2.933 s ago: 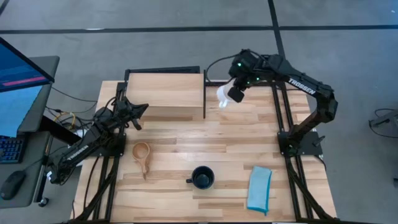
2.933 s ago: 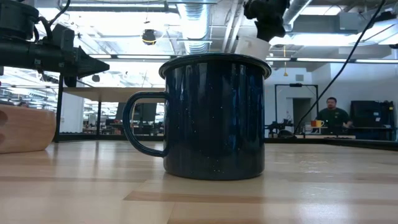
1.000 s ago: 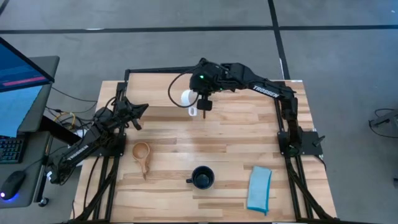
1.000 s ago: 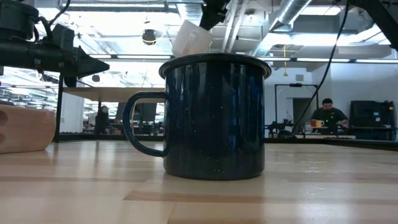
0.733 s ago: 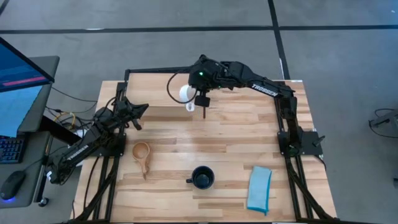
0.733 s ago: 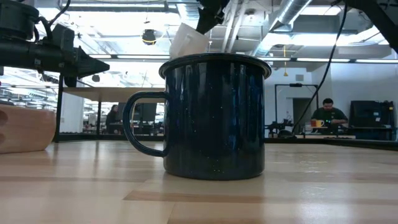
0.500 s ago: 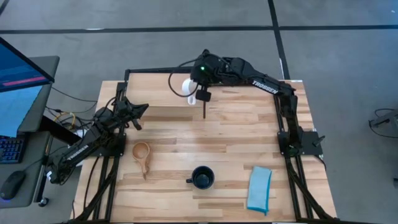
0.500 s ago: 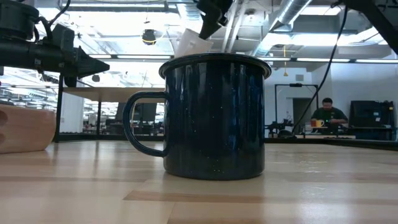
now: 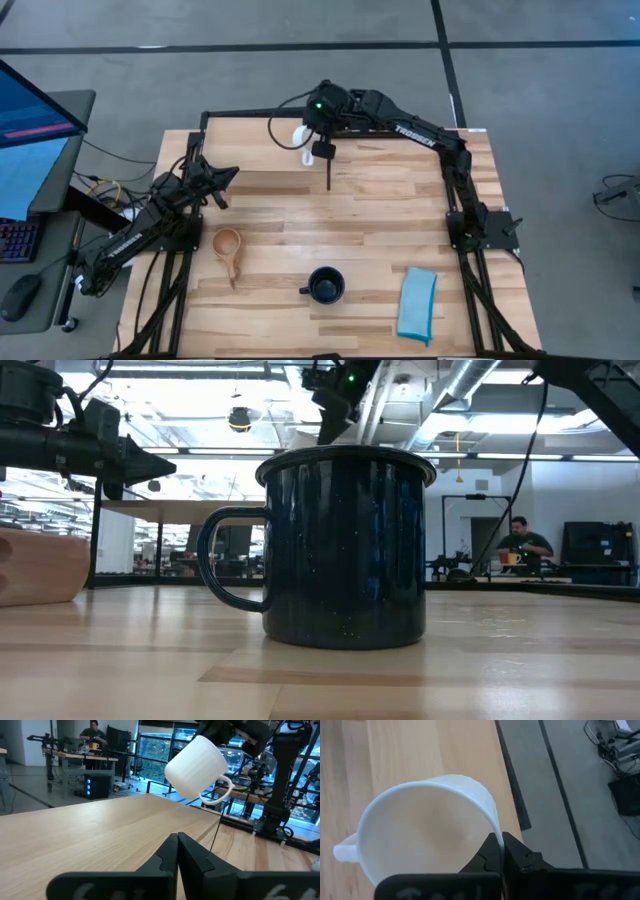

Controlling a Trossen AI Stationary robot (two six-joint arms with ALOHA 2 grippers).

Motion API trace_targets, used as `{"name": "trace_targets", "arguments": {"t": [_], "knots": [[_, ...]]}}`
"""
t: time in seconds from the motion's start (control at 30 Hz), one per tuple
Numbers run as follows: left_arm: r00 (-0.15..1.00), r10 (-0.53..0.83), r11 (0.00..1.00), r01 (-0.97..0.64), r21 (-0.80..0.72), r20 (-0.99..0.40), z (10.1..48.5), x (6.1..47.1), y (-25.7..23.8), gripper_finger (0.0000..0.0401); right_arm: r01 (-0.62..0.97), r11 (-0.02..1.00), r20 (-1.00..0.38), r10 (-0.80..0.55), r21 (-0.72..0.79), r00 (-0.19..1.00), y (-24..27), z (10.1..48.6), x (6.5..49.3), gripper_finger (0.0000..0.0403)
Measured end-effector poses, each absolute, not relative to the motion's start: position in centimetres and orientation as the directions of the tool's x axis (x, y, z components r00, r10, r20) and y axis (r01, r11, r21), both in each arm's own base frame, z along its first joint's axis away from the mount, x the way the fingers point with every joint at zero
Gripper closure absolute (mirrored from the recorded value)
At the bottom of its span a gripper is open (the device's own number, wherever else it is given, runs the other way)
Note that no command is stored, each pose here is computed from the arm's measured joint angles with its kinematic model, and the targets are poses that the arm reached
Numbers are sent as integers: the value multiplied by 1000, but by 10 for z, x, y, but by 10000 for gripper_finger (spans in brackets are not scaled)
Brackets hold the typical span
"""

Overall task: Stack small to large cups/mugs on shelf
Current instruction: Put the white mug on the shelf

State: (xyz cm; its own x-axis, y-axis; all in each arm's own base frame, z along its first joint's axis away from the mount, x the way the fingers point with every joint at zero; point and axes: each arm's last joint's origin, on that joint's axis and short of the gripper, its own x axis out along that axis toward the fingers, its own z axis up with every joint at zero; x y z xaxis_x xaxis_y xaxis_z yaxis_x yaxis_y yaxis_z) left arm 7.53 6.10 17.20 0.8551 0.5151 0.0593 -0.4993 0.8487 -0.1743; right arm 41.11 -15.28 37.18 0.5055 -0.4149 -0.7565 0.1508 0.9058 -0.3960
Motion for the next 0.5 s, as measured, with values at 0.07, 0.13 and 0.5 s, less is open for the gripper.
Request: {"name": "trace_targets", "arguments": {"t": [0.07,0.13,0.5], "knots": [[855,515,850,-500,-168,59,172,75,61,401,154,913,-762,-402,-379,508,-154,372,411,393],[855,515,850,-500,-167,59,172,75,61,401,154,923,-774,-379,-352,507,-155,371,409,393],[855,515,850,-501,-167,59,172,75,61,401,149,946,-821,-323,-287,471,-163,356,411,393]]}}
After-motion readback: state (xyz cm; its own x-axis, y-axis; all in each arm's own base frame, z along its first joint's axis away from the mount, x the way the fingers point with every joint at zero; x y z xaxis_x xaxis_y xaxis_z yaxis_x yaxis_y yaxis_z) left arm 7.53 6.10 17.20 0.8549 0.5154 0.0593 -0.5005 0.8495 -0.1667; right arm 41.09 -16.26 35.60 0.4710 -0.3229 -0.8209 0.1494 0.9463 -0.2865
